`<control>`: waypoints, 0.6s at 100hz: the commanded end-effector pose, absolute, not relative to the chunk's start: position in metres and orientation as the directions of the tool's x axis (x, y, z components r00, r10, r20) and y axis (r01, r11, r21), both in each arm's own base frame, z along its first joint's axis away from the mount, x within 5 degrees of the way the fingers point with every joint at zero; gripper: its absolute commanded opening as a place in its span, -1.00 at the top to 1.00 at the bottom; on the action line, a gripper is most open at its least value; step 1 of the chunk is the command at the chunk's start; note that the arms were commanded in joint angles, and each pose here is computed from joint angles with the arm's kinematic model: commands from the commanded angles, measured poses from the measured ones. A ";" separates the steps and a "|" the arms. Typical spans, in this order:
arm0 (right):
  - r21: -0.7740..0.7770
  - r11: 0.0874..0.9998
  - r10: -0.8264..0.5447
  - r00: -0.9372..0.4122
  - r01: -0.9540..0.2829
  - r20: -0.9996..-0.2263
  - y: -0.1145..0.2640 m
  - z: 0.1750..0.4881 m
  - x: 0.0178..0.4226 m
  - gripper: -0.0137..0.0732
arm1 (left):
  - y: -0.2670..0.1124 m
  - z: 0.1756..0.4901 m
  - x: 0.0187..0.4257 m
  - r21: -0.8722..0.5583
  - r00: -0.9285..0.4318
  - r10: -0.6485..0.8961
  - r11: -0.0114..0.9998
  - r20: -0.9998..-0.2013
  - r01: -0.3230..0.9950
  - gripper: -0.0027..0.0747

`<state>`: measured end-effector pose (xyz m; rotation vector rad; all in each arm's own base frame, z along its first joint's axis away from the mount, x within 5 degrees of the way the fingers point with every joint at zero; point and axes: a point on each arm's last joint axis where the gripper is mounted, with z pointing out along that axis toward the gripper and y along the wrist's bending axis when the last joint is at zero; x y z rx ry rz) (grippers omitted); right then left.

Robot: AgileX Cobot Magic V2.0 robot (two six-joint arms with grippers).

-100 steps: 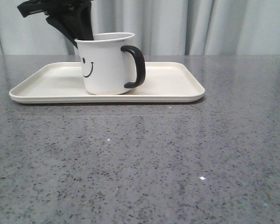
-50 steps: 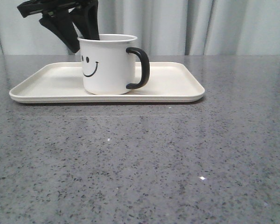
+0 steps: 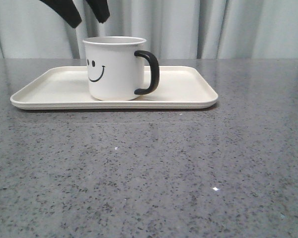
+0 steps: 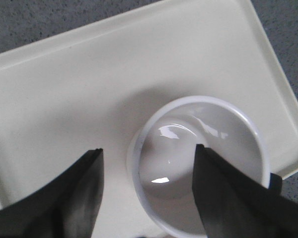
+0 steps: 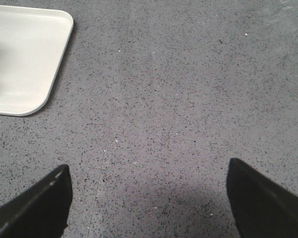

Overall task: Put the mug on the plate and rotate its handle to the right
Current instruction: 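Lower the mug onto the tray and open the left gripper, then raise the left gripper away from the mug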

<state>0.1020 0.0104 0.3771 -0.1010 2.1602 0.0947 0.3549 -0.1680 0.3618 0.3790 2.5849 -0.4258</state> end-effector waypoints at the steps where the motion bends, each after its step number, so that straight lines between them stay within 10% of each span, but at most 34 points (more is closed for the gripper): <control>1: 0.025 0.994 -0.030 -0.482 -0.108 -0.876 0.010 0.391 0.105 -0.75 | -0.164 0.409 0.335 -0.245 -0.751 0.138 0.894 -0.646 0.375 -0.10; 60: 0.026 0.994 -0.032 -0.491 -0.109 -0.871 0.011 0.390 0.105 -0.75 | -0.100 0.410 0.233 -0.182 -0.613 0.066 0.925 -0.787 0.333 -0.10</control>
